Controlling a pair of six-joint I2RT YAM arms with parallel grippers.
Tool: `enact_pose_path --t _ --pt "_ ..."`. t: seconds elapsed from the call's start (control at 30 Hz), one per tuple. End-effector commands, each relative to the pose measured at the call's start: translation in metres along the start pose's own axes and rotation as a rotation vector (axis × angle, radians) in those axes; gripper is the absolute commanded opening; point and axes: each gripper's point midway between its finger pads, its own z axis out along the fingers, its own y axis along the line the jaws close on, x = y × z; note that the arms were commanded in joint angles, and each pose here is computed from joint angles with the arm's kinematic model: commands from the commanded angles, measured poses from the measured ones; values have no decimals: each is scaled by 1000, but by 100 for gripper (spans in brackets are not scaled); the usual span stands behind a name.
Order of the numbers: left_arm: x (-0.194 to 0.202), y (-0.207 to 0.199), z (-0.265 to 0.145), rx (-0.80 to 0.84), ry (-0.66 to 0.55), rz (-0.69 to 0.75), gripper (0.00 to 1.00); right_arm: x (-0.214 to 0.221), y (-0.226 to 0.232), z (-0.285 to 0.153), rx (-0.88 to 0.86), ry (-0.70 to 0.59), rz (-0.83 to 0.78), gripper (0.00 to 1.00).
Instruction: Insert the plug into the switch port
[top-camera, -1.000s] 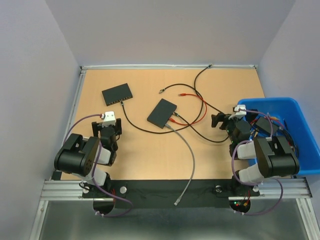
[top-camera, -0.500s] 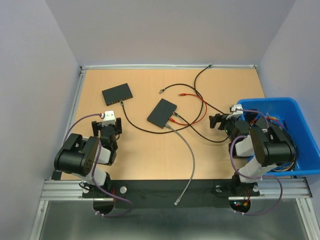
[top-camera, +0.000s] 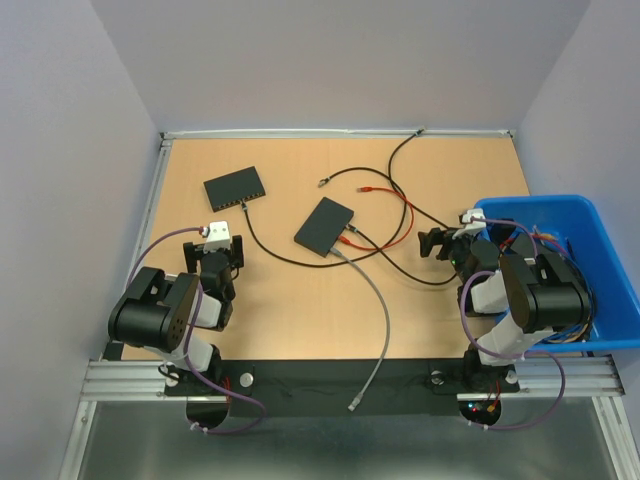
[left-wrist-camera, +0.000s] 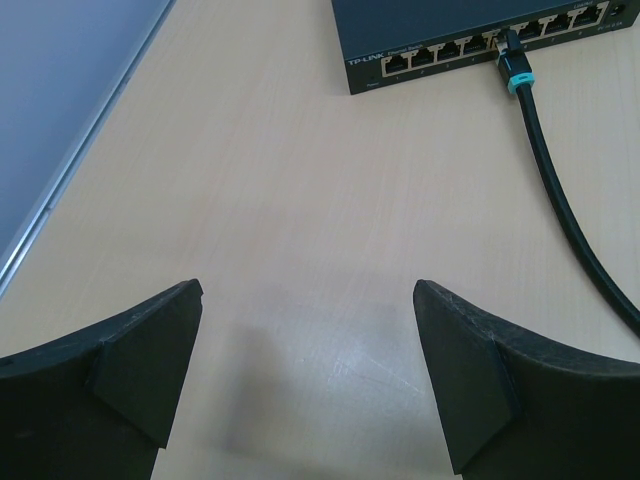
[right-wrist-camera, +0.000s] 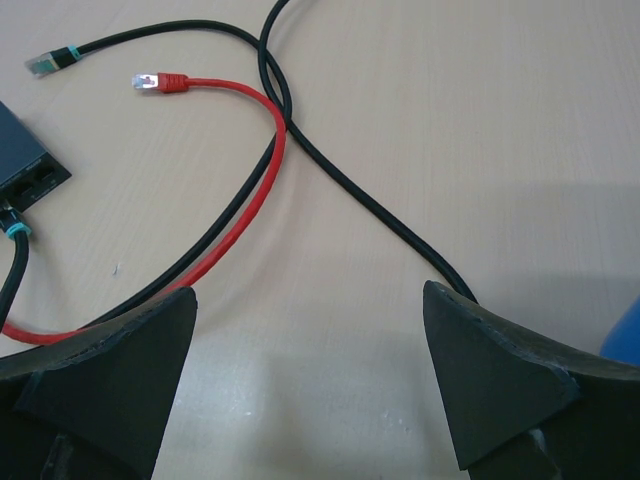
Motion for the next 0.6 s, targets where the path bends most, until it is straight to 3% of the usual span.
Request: enact_pose_path --t 0.0,0.2,0.57 --pt "-132 18 -8 -49 -490 -274 99 -21 -32 3 119 -71 -14 100" --pt "-128 17 11 -52 -425 -277 99 -21 -32 3 119 -71 -14 100" --pt "-129 17 13 -51 -422 -279 99 -21 -32 3 119 -71 -14 100"
